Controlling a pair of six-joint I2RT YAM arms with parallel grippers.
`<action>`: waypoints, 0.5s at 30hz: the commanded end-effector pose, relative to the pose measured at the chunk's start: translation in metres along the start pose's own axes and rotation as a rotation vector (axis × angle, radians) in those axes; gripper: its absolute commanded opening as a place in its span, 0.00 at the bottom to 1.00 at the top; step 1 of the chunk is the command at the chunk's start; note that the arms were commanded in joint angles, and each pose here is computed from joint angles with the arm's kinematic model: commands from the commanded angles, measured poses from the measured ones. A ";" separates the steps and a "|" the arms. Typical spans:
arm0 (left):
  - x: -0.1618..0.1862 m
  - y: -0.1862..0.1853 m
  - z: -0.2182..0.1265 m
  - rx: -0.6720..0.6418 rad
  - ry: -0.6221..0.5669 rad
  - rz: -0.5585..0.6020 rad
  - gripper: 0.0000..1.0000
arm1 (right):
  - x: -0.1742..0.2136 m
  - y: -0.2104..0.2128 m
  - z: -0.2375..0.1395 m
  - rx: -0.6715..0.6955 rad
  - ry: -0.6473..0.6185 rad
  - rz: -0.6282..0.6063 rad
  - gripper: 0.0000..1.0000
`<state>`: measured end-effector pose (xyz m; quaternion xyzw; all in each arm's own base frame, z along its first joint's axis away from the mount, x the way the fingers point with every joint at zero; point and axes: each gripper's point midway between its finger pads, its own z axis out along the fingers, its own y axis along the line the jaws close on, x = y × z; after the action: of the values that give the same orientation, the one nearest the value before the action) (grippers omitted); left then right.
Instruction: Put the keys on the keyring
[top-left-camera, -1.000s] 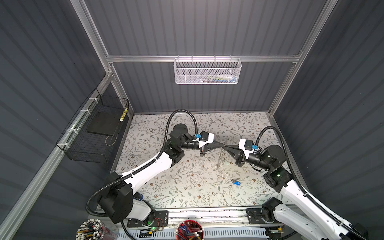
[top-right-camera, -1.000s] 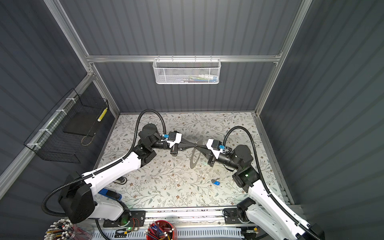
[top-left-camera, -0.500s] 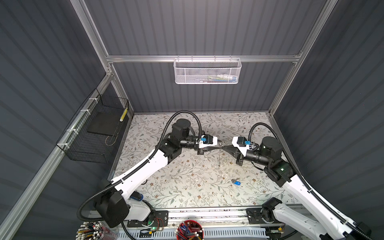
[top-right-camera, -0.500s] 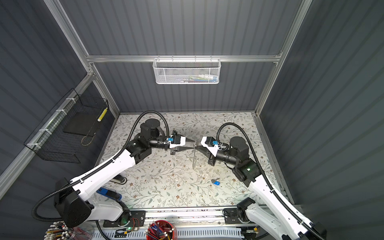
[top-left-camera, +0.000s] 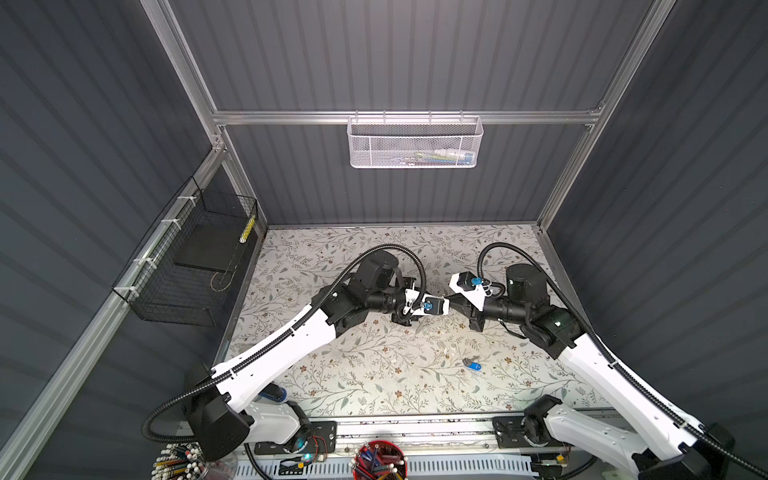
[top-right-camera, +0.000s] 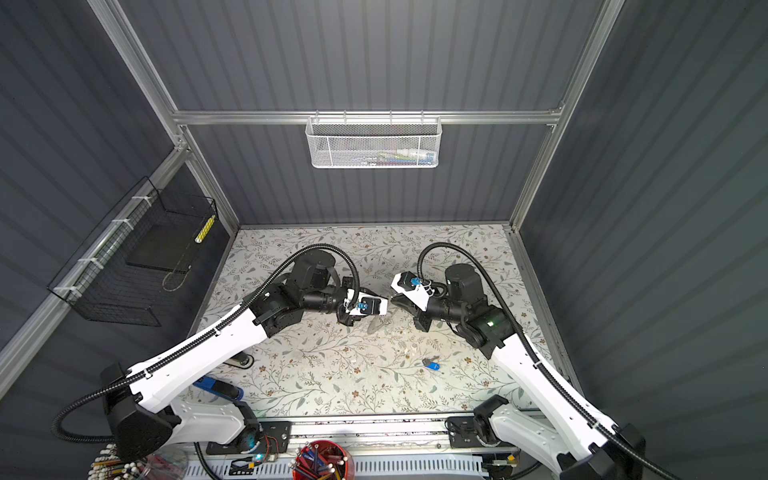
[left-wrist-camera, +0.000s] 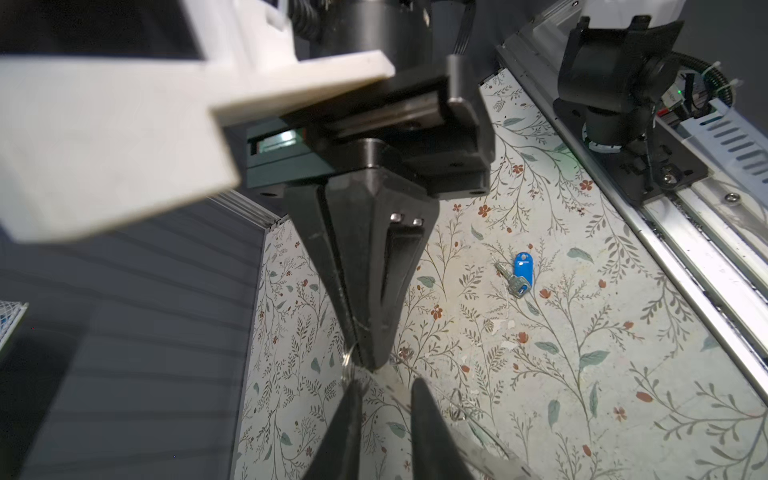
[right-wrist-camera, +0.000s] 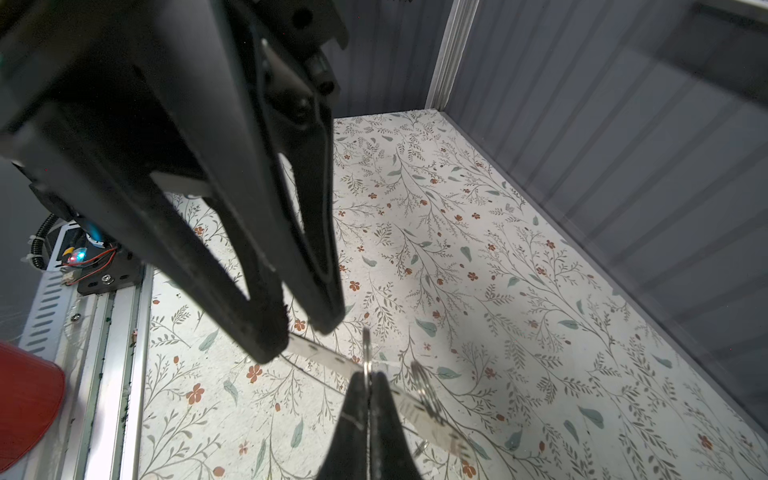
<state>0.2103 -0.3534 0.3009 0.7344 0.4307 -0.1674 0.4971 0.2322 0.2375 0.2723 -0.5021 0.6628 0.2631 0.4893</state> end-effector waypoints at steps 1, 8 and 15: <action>0.001 0.009 -0.002 -0.031 0.045 0.004 0.24 | -0.012 0.001 -0.001 -0.007 -0.021 -0.021 0.00; 0.001 0.008 0.002 -0.027 0.052 0.006 0.24 | -0.013 0.003 0.004 -0.023 -0.025 -0.024 0.00; 0.000 0.006 0.007 -0.011 0.055 0.002 0.23 | -0.015 0.006 0.005 -0.036 -0.031 -0.025 0.00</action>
<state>0.2174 -0.3582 0.2933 0.7363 0.4445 -0.1437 0.4895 0.2302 0.2441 0.2640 -0.5091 0.6655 0.2701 0.4743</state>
